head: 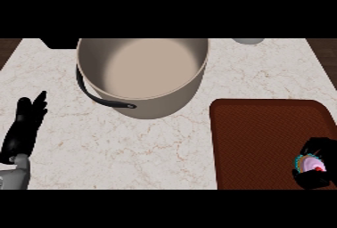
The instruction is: Pick the cupcake from the tray and place it in the pot
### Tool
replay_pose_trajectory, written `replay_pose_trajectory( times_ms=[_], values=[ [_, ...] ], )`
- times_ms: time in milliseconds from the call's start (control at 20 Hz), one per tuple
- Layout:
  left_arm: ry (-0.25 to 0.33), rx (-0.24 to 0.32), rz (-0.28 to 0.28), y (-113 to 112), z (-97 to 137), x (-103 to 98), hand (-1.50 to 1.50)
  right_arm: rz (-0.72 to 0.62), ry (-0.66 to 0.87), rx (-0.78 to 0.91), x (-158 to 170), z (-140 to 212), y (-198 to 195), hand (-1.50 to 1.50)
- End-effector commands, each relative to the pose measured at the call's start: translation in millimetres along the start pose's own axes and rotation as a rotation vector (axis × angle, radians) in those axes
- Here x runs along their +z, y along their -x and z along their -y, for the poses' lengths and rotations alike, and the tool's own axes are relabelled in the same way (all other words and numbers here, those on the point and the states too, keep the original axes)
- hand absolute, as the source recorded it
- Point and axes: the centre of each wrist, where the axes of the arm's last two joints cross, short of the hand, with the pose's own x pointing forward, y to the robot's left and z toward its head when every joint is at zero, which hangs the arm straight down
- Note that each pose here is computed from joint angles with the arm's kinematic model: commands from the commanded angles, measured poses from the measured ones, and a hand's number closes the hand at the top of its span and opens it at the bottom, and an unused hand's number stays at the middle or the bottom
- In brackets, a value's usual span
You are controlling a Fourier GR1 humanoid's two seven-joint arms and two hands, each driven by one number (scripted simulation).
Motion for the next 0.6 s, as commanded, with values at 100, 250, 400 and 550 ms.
replay_pose_trajectory(
  times_ms=[100, 250, 400, 550],
  values=[
    [0.011, 0.013, 0.007, 19, -3, -2, 0.0, 0.008, 0.126, 0.038, 16, 29, -5, 1.5],
    [0.003, 0.009, -0.007, -5, 7, 1, 0.0, -0.036, 0.147, 0.01, 50, 10, -61, 1.5],
    [0.004, 0.01, 0.009, -1, 13, -8, 0.0, -0.08, 0.141, -0.004, 96, -13, -102, 1.5],
    [-0.001, -0.008, -0.01, 5, -1, -1, 0.0, -0.125, 0.212, 0.007, 130, -12, -129, 1.5]
  ],
)
